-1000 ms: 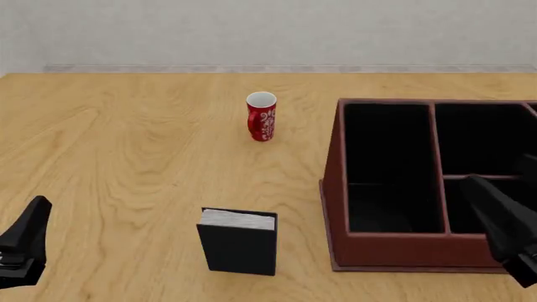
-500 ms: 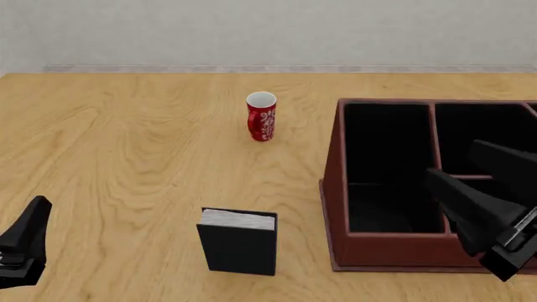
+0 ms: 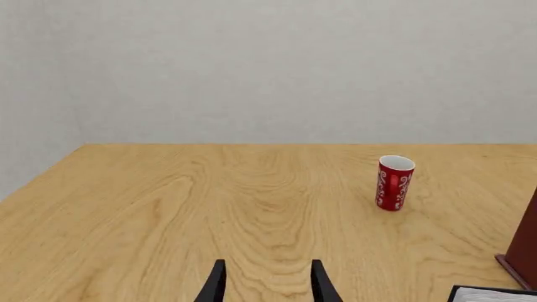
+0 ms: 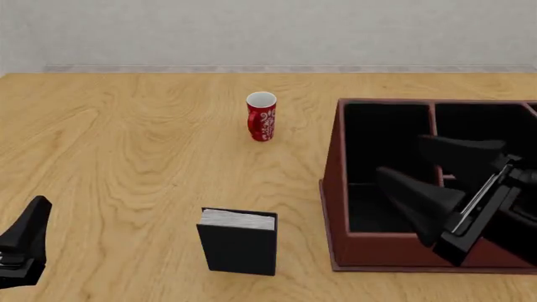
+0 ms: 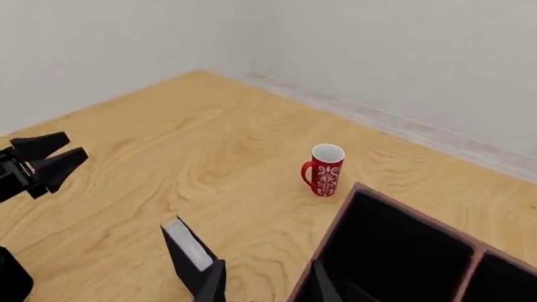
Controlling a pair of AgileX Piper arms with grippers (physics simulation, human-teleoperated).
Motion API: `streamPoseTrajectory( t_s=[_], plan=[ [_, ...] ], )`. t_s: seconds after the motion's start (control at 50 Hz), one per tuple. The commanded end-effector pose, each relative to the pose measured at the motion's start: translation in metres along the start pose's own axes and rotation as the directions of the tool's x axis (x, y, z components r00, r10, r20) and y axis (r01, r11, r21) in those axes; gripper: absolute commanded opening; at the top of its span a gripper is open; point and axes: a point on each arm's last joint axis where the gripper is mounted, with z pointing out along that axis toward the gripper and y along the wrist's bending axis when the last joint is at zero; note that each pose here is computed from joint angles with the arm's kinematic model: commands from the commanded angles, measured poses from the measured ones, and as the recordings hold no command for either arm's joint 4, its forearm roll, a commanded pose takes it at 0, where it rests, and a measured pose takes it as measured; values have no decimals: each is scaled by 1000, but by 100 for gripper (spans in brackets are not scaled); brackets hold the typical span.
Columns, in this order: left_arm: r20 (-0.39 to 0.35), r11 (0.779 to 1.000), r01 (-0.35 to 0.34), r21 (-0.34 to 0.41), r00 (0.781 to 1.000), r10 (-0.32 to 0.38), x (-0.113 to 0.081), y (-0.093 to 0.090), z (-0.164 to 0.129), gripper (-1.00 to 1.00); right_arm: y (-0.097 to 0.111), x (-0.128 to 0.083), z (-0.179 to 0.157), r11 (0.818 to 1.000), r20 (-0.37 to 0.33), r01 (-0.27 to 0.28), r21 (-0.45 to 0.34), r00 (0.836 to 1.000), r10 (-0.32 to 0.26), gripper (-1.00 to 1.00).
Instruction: Pick up the book and place it in the left compartment of the caddy.
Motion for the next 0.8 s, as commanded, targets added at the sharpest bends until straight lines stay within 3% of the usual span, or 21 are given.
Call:
streamPoseTrajectory(
  t_s=[0.02,0.3,0.8],
  plan=[
    [0,1000,0,0,1000,0,0,0,0,100,6,-3,15,999,-44,7,-44,999,-9,100],
    [0,1000,0,0,1000,0,0,0,0,100,12,5,43,997,-145,18,-76,989,-29,100],
    [0,1000,0,0,1000,0,0,0,0,100,26,25,76,991,-254,25,-135,965,-58,100]
  ],
)
